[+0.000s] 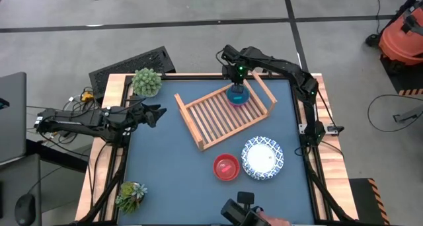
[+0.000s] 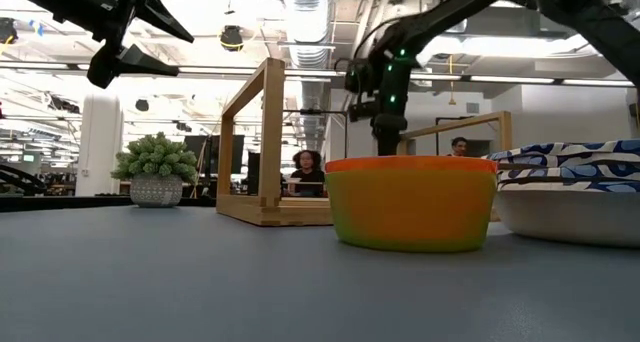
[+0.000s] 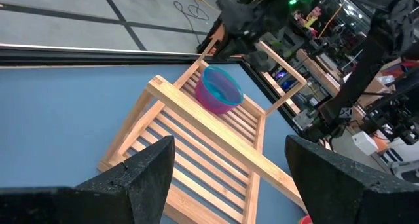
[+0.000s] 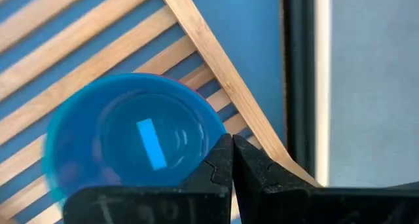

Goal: Place and stack bowls onto a shelf
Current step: Stack the blue bowl on top of the pink bowl on the shelf, then stack the orange bowl on top the blue bowl on the shelf

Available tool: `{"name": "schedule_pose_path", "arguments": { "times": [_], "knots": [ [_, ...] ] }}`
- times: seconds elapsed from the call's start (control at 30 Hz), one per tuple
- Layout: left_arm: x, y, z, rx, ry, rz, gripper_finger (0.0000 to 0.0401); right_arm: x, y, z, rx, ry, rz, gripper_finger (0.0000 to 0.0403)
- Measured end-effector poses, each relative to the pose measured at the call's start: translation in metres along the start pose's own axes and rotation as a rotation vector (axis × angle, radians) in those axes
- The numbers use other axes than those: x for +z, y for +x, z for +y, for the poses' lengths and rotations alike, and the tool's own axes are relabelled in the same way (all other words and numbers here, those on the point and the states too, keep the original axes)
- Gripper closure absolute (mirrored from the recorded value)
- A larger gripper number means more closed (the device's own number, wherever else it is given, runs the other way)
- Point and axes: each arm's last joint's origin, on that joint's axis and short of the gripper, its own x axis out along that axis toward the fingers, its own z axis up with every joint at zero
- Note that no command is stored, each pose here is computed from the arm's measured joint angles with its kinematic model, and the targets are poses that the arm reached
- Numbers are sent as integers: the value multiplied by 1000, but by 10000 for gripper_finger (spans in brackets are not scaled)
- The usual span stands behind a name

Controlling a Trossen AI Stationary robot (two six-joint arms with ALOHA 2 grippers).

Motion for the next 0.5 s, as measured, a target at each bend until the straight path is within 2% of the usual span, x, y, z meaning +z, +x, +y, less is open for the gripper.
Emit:
{"name": "schedule_pose_path", "arguments": {
  "times": [0.1,0.17,0.33,0.5],
  "knots": [
    [0,0,0,0,3,0,127,2,-29,10,-7,9,-27,377],
    [0,0,0,0,3,0,127,4,-48,22,30,40,-68,377],
    [0,0,0,0,4,0,127,8,-91,69,359,113,-206,366],
    [-1,0,-1,-21,19,22,127,19,-109,137,471,26,-162,356]
  ]
}}
